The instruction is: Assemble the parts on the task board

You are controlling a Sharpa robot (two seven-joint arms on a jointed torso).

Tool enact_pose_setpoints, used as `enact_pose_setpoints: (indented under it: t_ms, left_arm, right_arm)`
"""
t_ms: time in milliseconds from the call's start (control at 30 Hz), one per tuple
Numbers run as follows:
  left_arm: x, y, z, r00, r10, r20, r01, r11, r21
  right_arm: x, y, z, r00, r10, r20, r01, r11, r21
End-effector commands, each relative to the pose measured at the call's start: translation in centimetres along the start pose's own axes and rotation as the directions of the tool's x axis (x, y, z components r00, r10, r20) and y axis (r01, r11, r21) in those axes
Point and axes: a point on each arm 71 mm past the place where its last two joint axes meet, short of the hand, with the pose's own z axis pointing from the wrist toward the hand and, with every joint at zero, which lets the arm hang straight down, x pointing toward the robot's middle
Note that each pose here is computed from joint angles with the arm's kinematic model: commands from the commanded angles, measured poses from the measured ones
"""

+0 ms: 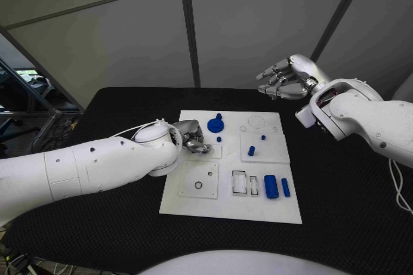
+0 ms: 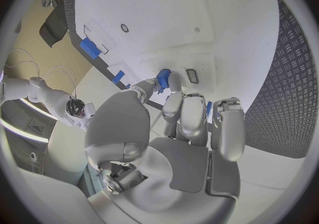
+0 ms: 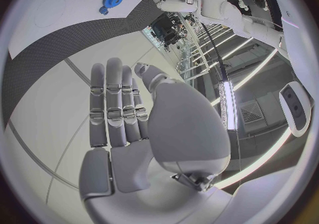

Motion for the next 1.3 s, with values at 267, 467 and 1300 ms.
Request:
enact_pose_setpoints:
  t_ms: [267,467,1300]
  left_arm:
    - [0.6,0.19,0.12,0.999,0.018,-0.05,-0.019,1.0,-0.017]
    - [0.53,0.3,0.2,0.999,0.017,-0.047,-0.018,1.0,-0.021]
    - [-2.28,-0.24,0.05,0.999,-0.04,0.034,0.04,0.999,-0.004]
  right_arm:
    - [-0.1,0.1,0.0,1.0,0.001,-0.004,-0.001,1.0,-0.006]
    - [0.0,0.1,0.1,1.0,0.001,-0.004,-0.001,1.0,-0.007]
    - [-0.2,-0.1,0.1,1.0,0.005,-0.003,-0.005,1.0,-0.003]
